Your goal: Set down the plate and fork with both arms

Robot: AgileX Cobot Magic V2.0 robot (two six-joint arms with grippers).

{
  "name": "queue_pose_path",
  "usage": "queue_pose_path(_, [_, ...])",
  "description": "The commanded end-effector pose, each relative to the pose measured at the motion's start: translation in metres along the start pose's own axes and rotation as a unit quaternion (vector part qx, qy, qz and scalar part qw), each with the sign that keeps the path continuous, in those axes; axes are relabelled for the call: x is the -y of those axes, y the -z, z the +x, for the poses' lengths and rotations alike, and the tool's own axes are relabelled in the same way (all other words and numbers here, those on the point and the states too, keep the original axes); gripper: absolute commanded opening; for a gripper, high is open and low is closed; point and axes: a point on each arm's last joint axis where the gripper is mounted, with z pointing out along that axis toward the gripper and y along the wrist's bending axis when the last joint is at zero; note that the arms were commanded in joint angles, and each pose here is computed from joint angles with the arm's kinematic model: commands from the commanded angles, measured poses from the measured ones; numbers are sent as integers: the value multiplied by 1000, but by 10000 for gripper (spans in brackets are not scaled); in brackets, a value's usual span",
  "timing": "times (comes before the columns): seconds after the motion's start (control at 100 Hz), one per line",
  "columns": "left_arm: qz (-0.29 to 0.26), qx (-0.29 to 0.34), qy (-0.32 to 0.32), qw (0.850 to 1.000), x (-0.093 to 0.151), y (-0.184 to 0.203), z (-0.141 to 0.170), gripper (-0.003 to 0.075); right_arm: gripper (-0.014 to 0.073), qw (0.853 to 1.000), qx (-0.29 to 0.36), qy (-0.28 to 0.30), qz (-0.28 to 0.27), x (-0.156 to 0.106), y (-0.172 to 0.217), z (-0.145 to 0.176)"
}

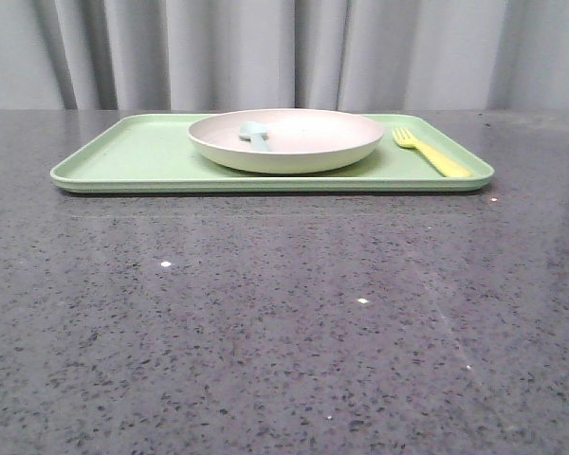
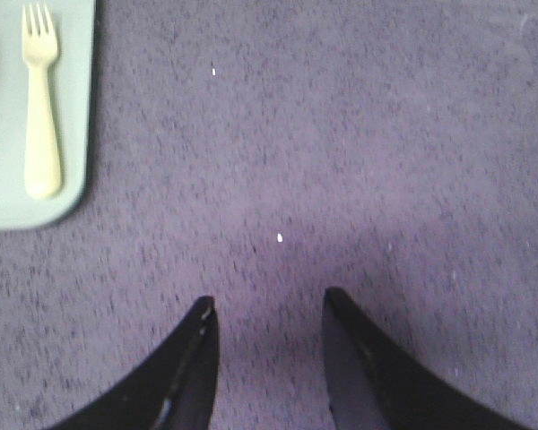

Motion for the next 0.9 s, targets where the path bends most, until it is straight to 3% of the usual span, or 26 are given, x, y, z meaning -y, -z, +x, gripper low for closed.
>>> queue_pose_path(0.0, [5,48,8,999,2,5,-14,375,298,999,52,3,0,6,16,8])
queue_pose_path(0.33, [5,48,8,999,2,5,-14,375,298,995,95,-6,-5,22,48,73])
queue_pose_path(0.68, [5,48,8,999,2,5,-14,375,294,990,137,-13,-10,27,65,89])
queue_pose_path(0.78, [5,48,8,999,2,5,-14,375,238,990,137,-13,-10,27,65,89])
queue_pose_path(0.89, [5,48,8,999,2,5,-14,335,109,990,137,-13,-10,27,65,89])
